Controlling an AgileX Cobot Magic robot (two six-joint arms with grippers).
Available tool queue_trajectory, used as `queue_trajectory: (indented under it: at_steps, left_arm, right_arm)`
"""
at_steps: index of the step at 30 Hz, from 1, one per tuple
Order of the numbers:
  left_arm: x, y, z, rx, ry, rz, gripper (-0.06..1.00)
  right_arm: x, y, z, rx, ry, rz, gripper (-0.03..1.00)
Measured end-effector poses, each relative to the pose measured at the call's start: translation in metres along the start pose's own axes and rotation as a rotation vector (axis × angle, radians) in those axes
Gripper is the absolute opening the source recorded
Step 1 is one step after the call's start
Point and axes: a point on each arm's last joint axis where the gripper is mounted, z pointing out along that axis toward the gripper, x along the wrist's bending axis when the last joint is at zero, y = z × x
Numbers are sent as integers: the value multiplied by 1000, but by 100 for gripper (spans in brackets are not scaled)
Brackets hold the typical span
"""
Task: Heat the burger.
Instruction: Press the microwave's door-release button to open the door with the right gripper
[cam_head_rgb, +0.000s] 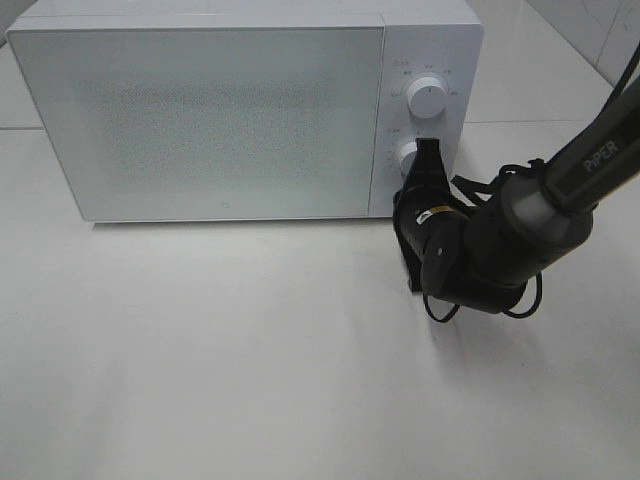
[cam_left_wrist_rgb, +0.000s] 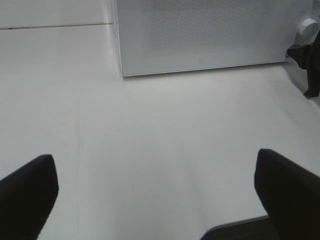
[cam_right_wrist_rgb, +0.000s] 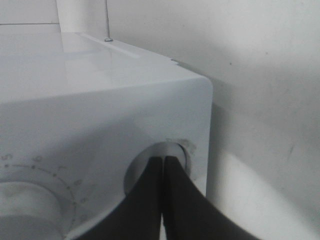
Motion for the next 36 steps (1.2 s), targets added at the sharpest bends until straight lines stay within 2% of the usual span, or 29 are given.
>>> queue_trajectory:
  at_steps: [10,19,36]
  left_arm:
    - [0,0,0,0,0,0,99]
    - [0,0,0,0,0,0,99]
    - [0,0,0,0,0,0,99]
  right_arm:
    - [5,-5,3,-28,5,13,2]
    - [11,-8,10,-51,-33,1,2]
    - [10,-8,12,-43,-58,-17,2]
